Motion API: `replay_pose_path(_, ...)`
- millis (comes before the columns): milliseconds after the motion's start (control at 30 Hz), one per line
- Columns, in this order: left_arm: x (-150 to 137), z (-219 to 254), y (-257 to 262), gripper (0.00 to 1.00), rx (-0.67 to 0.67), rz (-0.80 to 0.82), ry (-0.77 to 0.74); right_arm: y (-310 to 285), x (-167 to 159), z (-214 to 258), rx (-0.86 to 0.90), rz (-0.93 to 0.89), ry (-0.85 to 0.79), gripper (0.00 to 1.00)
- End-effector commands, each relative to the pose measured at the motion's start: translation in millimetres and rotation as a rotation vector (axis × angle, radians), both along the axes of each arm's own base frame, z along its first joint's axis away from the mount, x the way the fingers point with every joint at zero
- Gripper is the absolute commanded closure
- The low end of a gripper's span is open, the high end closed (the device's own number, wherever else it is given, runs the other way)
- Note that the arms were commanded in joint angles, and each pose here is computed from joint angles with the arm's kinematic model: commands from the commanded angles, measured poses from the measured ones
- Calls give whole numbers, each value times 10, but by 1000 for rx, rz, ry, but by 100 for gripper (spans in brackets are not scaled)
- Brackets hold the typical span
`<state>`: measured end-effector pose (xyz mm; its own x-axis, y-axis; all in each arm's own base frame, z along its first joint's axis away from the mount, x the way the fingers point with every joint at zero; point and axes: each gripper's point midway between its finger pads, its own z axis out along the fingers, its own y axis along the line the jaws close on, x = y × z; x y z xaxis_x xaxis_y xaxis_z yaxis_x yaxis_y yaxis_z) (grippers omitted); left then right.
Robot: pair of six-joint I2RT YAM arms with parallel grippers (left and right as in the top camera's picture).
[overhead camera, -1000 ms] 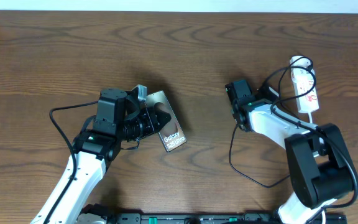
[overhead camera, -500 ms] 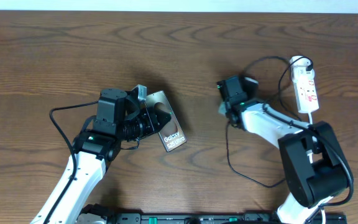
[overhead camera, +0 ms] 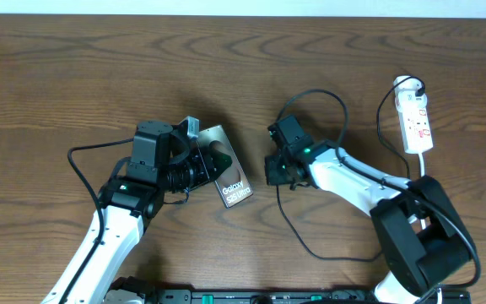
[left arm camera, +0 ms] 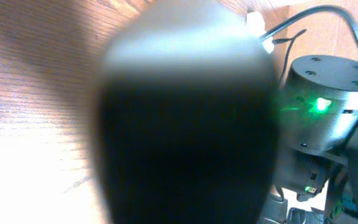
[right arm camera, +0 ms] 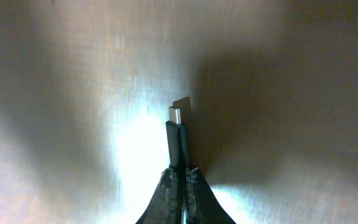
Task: Plug charger to phone and switch on socket
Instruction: 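Grasp the cable's USB-C plug with the right gripper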
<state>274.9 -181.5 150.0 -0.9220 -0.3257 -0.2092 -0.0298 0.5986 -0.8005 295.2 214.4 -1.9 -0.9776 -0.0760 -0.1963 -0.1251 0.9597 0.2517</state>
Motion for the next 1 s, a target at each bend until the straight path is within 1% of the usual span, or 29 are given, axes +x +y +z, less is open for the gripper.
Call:
replay_pose_path(0,-18,169,-62,93,-63,-70,-46,7,-175,171,98,40,56,99)
replay_pose_path(100,-7,269,-51,93,-117,-92,-64,25,-182,595,188,95,-9,99)
replay_pose_path(133,1,292,-44,92,-128,-94,-70,32,-193,666,204,106,-20,99)
replay_pose_path(233,35,435,-24,93,-186,-120,-115,63,-301,1056,285,159,-73,99)
replay_pose_path(267,15,649,-60,93,-264,-191,-189,106,-437,1326,357,204,-99,99)
replay_pose_path(400,-122,991,-152,93,-373,-351,-321,239,-711,1700,507,327,-118,99)
replay_pose_path(433,-151,1042,-165,93,-390,-375,-334,261,-784,1771,532,357,-121,99)
replay_pose_path(567,-165,1083,-172,92,-412,-379,-317,307,-1002,1870,555,410,-105,99)
replay_pose_path(600,-164,1086,-172,93,-412,-379,-320,351,-1098,1893,558,439,-99,99)
replay_pose_path(733,-141,1150,-174,93,-408,-389,-373,454,-1268,1930,567,503,-94,99)
replay_pose_path(833,-100,1259,-175,93,-415,-386,-425,485,-1315,1931,567,521,-90,99)
replay_pose_path(967,8,1479,-158,92,-433,-340,-500,460,-1283,1882,540,509,-100,99)
